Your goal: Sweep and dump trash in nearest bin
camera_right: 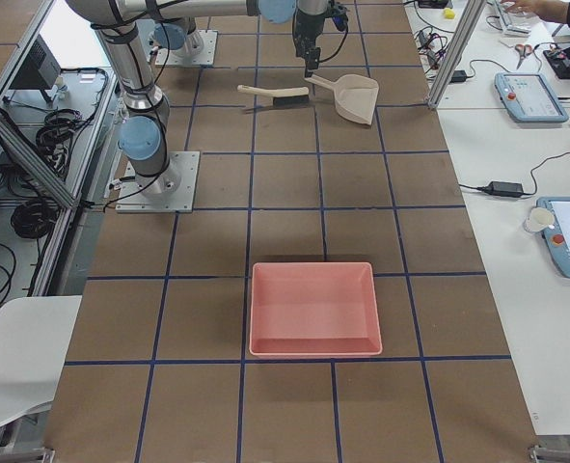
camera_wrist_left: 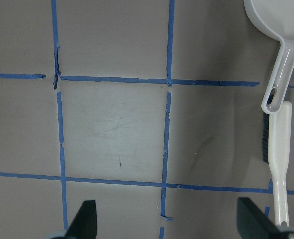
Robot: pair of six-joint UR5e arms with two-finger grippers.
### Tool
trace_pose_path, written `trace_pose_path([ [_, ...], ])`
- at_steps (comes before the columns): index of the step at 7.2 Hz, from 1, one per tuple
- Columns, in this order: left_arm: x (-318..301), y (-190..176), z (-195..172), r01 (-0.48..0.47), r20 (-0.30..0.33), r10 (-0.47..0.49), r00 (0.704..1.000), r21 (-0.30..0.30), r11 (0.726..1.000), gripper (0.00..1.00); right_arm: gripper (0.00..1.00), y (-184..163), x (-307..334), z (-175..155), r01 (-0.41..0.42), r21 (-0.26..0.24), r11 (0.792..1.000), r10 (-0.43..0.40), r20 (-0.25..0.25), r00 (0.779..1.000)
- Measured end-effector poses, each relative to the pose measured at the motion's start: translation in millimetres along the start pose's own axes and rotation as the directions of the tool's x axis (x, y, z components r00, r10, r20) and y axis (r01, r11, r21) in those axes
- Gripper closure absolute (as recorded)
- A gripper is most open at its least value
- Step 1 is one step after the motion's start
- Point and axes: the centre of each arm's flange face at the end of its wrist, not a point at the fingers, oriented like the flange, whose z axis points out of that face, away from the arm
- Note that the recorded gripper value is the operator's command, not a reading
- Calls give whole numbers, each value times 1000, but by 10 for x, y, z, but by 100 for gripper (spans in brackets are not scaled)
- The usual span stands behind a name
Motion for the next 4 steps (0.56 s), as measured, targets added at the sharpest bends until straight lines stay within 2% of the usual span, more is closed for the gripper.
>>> trace_pose_path([
  [4, 0, -2, -15, 1, -2, -1, 1000, 5, 1000, 0, 0, -1, -6, 0, 0, 1, 1000, 0, 6, 1000],
])
